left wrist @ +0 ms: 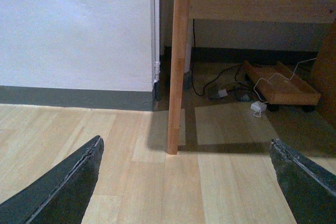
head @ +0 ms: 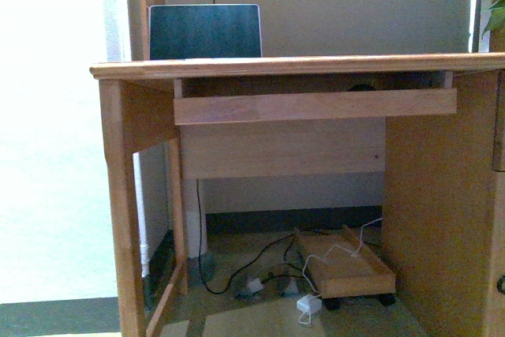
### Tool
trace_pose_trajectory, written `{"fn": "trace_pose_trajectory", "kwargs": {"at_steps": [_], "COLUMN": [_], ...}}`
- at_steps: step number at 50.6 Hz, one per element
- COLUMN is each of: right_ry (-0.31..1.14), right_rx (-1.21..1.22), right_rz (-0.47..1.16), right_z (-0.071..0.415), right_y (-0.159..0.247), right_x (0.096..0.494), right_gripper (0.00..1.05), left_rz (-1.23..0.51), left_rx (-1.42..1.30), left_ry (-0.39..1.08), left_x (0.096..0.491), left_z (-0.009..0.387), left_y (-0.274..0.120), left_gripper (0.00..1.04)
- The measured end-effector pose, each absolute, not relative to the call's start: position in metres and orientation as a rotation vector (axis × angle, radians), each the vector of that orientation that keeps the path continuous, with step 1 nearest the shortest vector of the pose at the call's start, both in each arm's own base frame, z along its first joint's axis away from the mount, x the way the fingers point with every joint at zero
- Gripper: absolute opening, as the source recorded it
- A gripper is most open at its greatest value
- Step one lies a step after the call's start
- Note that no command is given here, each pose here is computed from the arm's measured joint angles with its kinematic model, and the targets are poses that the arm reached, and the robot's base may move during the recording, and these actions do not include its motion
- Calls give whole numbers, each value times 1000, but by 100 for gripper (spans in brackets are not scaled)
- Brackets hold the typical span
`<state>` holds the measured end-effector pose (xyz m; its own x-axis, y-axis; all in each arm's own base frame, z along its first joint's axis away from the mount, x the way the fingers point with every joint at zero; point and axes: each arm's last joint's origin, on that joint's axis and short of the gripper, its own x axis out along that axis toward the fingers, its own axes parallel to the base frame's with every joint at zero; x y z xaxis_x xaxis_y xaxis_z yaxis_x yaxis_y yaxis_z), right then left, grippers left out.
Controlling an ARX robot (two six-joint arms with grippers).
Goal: Place mouse
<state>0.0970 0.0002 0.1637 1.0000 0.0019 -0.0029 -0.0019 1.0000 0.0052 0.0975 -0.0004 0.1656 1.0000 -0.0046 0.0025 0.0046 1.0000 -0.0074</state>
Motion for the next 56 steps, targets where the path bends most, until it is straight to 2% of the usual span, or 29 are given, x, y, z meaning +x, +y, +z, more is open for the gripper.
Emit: {"fn": "trace_pose_trajectory", "kwargs": {"at_steps": [56], "right_ry": [3], "right_rx": [5], "right_rz": [-1], "right_z": [164], "right_y": [0], "right_x": [97], "right_gripper": [97], "left_rz": [-5], "left_rx": [-7], "left_ry": [-2], "left_x": [98], "left_z": [166], "left_y": [0], "left_gripper": [97]}}
